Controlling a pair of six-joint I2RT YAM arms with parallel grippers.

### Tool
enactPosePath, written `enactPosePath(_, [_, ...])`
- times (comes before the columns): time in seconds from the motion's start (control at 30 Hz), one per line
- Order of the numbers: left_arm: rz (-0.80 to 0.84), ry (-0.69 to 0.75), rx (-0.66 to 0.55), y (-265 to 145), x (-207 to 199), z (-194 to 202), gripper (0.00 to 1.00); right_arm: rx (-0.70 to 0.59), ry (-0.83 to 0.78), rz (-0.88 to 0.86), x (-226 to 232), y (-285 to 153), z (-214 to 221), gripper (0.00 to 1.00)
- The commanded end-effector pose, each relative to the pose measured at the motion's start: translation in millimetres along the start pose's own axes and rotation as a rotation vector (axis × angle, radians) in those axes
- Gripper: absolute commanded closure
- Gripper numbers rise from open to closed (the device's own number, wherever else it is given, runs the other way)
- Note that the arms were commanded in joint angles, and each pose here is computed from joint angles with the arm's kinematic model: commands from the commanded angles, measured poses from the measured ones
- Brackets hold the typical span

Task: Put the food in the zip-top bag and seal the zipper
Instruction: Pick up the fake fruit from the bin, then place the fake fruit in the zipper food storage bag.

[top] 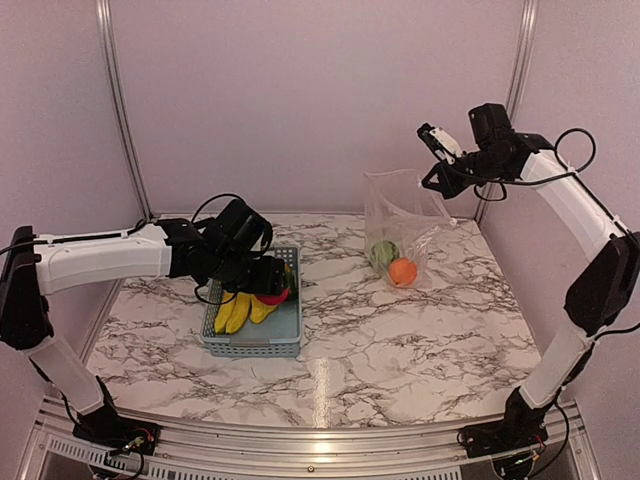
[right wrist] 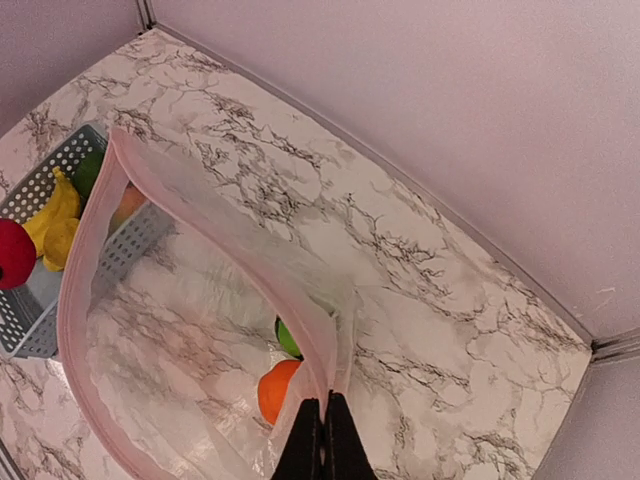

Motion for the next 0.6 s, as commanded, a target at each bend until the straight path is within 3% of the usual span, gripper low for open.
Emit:
enactPosePath(0.0, [0.042,0.048,-0.147,-36,-15,-44,0.37,0.002,-0.065,0.223,-40,-24,-13,1.00])
enactPosePath(0.1, [0.090,0.060,-0.213,-51,-27,-63,0.38,-0.004,-0.084,0.231,-41,-27,-16,1.00])
enactPosePath(0.57, [0.430,0.094,-0.518,-124,-114,-138,0.43,-0.033,-0.063,-0.102,41,2,-7,1.00])
Point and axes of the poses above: each gripper's point midway between its finger pads, its own y axis out along the fingers, its own x axis along the line the jaws close on, z = x × y, the point moved 1 cm from there along -y, back along the fingers, and after that the axes turned 1 degree about y, right-handed, at the moved point
